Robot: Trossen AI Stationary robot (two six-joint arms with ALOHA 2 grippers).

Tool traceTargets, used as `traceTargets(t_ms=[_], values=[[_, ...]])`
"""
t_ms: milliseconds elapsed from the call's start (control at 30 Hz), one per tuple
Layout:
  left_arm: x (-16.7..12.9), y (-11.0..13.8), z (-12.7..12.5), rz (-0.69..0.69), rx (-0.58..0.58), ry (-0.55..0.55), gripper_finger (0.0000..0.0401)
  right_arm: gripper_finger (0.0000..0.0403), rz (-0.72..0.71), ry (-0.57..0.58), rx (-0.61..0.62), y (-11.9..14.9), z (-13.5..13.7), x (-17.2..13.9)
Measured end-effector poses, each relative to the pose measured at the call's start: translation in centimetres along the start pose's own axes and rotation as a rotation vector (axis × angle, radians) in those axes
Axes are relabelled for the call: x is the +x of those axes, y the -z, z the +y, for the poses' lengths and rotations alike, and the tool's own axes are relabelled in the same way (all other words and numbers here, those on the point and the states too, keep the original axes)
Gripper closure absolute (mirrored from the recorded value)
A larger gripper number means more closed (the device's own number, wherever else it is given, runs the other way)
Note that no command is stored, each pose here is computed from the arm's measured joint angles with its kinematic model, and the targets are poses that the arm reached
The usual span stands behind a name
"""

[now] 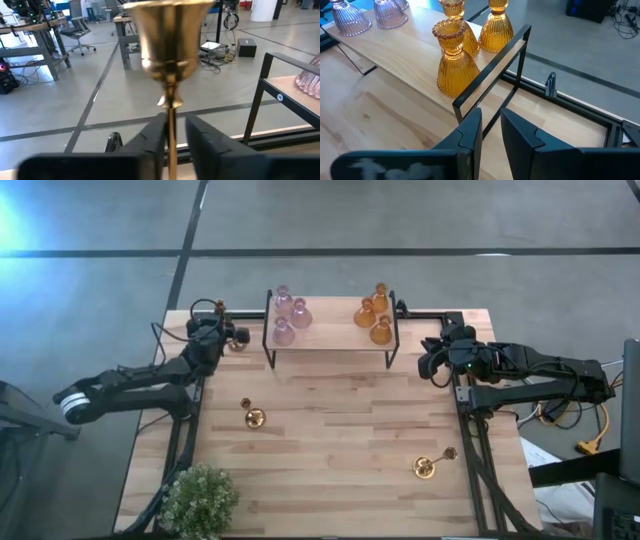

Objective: Pick & Place candle stick holders
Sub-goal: Put the top golden metal candle holder on the shelf

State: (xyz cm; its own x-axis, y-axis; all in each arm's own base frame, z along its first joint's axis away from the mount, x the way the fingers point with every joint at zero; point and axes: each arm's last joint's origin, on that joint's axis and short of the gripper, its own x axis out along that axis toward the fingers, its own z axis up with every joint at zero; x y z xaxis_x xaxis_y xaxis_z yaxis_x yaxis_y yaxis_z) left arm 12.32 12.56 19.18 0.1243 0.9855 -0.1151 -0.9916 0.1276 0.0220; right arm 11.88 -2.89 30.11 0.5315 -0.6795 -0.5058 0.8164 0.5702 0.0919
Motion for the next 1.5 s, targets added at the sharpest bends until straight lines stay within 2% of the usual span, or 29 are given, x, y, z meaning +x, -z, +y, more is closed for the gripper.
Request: traceTargets(t_ms=[100, 300, 433, 500, 600, 767, 933, 1133, 1300, 1500], values=[[0.0, 0.0, 0.0, 0.0, 0.0, 0.006, 0.0379, 0.0344, 0.001, -0.001, 0.0, 0.0, 0.0, 0.0], [0.1, -0.2, 0.3, -0.005, 0.003, -0.021, 0.0382, 0.0346, 0.004, -0.006, 0.0, 0.0, 0.0, 0.0], [0.0, -2.1, 0.2, -0.053, -0.02, -0.018, 0.0382, 0.0341, 0.004, -0.007, 0.0, 0.0, 0.0, 0.0], [-0.1, -4.0, 0.1, -0.078, -0.029, -0.016, 0.0382, 0.0339, 0.004, -0.007, 0.0, 0.0, 0.0, 0.0], [-0.5, -7.9, 0.2, -0.076, 0.021, -0.014, 0.0382, 0.0341, 0.004, -0.007, 0.001, 0.0, 0.0, 0.0], [-2.3, -16.6, 1.0, -0.097, 0.068, 0.022, 0.0382, 0.0348, 0.004, -0.007, 0.008, 0.0, 0.0, 0.0], [-4.6, -24.3, 2.0, -0.172, 0.045, 0.143, 0.0382, 0.035, 0.004, -0.007, 0.008, 0.0, 0.0, 0.0], [-5.9, -31.1, 1.8, -0.251, 0.043, 0.384, 0.0382, 0.0351, -0.001, -0.01, 0.024, 0.0, 0.1, 0.0], [-4.9, -34.3, -0.2, -0.255, 0.084, 0.598, 0.0382, 0.0355, -0.01, -0.016, 0.033, -0.1, 0.1, 0.0], [-1.8, -36.0, -4.1, -0.245, 0.125, 0.838, 0.0382, 0.0353, -0.013, -0.018, 0.036, -0.2, 0.2, 0.0]])
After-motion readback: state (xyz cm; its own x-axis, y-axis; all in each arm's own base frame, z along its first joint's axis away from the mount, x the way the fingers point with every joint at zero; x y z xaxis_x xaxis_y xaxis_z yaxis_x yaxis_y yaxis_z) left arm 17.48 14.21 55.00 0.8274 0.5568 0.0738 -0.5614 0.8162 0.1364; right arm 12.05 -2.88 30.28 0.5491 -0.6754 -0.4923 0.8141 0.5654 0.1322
